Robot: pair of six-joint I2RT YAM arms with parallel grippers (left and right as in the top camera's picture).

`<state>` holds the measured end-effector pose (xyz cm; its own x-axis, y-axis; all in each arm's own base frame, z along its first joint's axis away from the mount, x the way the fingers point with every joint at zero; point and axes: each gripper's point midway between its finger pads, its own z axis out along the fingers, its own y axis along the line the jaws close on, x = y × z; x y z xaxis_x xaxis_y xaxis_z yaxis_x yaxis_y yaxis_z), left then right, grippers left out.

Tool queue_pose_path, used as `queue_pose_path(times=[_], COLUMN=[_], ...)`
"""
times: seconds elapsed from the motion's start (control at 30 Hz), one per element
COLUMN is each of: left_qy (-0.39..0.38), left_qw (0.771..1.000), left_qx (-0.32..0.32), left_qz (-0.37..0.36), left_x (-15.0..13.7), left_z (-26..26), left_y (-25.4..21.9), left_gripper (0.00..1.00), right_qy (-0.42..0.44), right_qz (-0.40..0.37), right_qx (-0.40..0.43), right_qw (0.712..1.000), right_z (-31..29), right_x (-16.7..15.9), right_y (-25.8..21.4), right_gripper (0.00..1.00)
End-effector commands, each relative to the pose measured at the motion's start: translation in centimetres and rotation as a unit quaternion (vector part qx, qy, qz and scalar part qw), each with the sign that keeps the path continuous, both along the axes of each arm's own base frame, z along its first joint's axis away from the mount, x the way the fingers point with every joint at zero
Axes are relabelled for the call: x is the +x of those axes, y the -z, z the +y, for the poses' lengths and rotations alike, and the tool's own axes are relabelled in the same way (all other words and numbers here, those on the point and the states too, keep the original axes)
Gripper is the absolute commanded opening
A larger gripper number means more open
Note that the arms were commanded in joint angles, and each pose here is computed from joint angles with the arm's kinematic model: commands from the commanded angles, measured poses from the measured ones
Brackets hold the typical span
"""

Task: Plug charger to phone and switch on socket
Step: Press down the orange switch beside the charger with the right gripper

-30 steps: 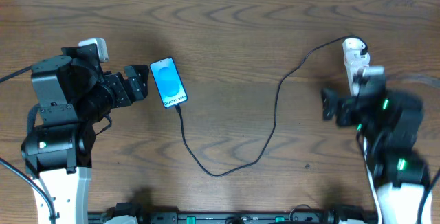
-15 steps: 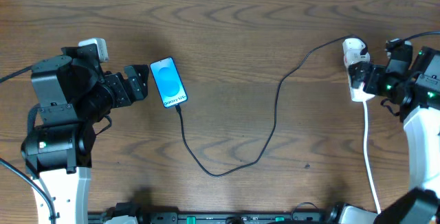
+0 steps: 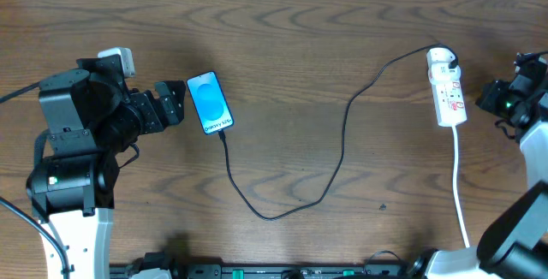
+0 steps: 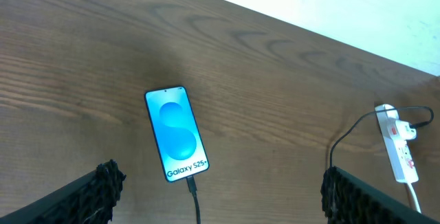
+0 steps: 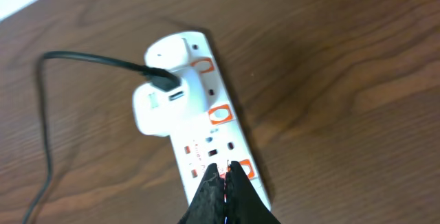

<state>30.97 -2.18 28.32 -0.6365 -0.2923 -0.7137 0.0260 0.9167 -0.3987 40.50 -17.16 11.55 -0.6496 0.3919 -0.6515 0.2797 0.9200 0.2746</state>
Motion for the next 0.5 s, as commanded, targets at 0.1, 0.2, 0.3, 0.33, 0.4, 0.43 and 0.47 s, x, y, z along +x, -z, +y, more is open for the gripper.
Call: queue_pose_path(times=[0.1, 0.2, 0.3, 0.33, 0.4, 0.43, 0.47], left_qy=[0.003, 0.003, 0.003, 0.003, 0.003, 0.003, 0.003], left_qw=[1.000, 1.000, 1.000, 1.000, 1.000, 1.000, 1.000], left_qx=[0.008, 0.008, 0.009, 0.008, 0.008, 0.008, 0.008], left_qz=[-0.002, -0.002, -0.002, -0.002, -0.002, -0.002, -0.002], left_x=[0.1, 0.1, 0.1, 0.1, 0.1, 0.1, 0.1], left_z=[0.2, 0.2, 0.2, 0.2, 0.2, 0.2, 0.2], left_y=[0.0, 0.0, 0.0, 0.0, 0.0, 0.0, 0.0], left_gripper=[0.94, 0.94, 0.94, 0.94, 0.94, 0.94, 0.94], right_qy=[-0.002, -0.004, -0.012, -0.015, -0.022, -0.020, -0.019], right_qz=[-0.006, -0.005, -0.001, 0.000, 0.004, 0.012, 0.016], right_qx=[0.057, 0.065, 0.067, 0.068, 0.069, 0.070, 0.070], right_qw=[0.998, 0.998, 0.998, 0.998, 0.997, 0.997, 0.997], right_z=[-1.1, -1.3, -0.8, -0.6, -0.1, 0.2, 0.3], right_x=[4.0, 5.0, 5.8, 6.0, 6.5, 6.8, 6.9], right_y=[1.4, 2.0, 3.0, 3.4, 4.4, 5.4, 6.0], right_gripper=[0.01, 0.01, 0.01, 0.01, 0.01, 0.01, 0.01])
